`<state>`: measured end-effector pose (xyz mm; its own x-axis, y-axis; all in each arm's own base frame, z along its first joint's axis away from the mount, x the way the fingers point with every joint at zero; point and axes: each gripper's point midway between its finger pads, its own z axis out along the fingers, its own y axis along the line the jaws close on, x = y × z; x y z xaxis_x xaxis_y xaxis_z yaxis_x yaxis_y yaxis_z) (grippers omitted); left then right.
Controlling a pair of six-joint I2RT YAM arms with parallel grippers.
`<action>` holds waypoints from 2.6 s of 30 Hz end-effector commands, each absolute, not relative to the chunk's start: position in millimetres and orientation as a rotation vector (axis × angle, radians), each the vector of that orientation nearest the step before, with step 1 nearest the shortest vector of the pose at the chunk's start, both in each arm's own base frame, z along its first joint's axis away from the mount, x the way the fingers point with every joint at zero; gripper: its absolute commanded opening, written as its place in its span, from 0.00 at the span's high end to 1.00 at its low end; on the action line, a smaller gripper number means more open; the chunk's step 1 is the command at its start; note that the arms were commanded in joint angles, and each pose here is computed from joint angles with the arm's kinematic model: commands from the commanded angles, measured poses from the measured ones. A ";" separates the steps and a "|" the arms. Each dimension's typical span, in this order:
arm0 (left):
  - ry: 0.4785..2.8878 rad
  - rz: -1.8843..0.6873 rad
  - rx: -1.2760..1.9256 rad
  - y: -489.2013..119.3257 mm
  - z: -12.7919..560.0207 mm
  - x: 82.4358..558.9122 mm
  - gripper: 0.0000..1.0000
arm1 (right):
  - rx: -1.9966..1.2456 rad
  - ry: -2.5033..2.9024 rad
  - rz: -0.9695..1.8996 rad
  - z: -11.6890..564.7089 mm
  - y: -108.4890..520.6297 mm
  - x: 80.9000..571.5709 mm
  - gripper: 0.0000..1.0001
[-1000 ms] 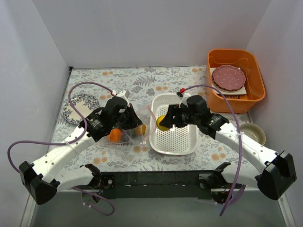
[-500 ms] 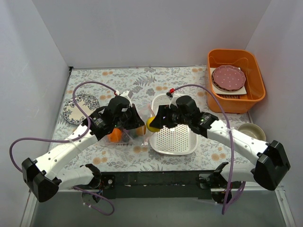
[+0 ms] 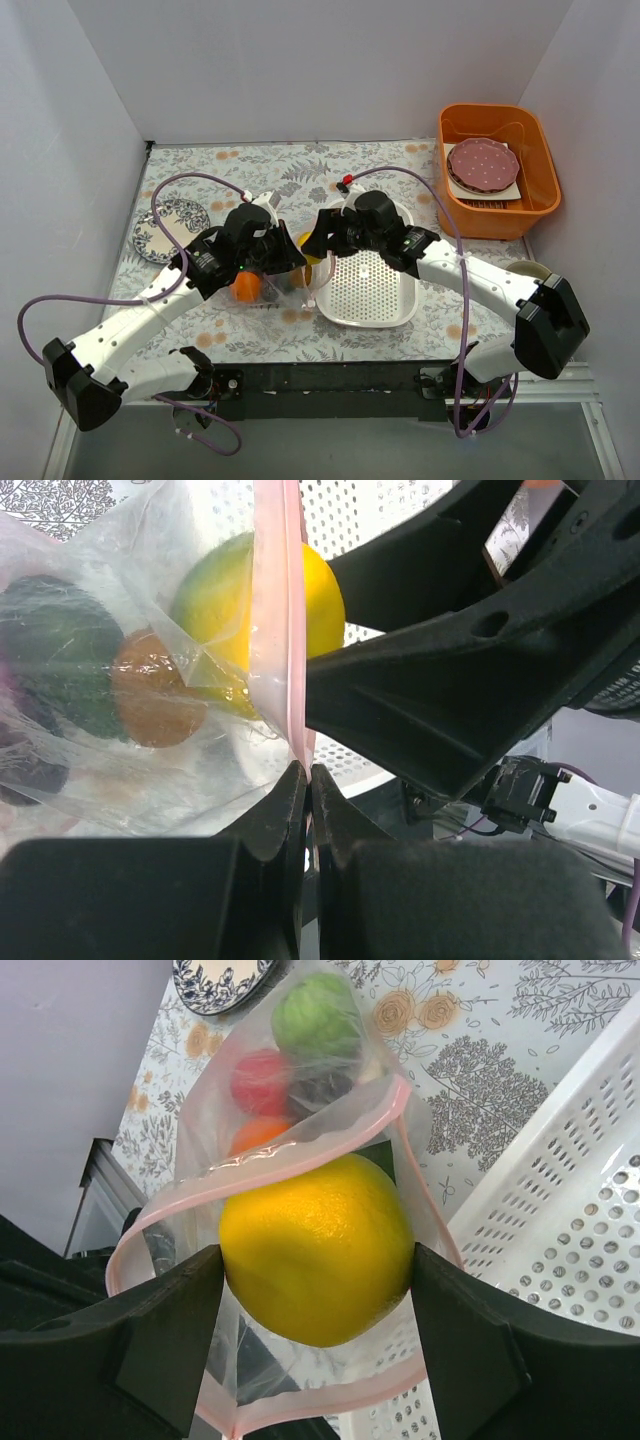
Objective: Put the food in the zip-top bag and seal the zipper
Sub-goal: Place the fake fruit in the zipper food storage bag, then adjust the zipper food storage bag at the center of the board.
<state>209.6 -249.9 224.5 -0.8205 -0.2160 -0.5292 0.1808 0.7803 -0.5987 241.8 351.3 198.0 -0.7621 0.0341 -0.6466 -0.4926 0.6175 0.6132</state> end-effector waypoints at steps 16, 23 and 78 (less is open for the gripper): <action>2.280 -0.887 -0.045 -240.2 252.9 210.5 1.00 | -0.194 2.070 0.909 242.5 306.0 256.3 0.03; 2.272 -0.891 -0.049 -240.1 256.6 211.5 1.00 | -0.136 2.199 0.873 190.8 281.9 231.3 0.31; 2.062 -0.338 -0.402 -119.2 326.8 228.3 0.96 | -0.540 1.958 1.230 343.3 417.5 268.6 0.98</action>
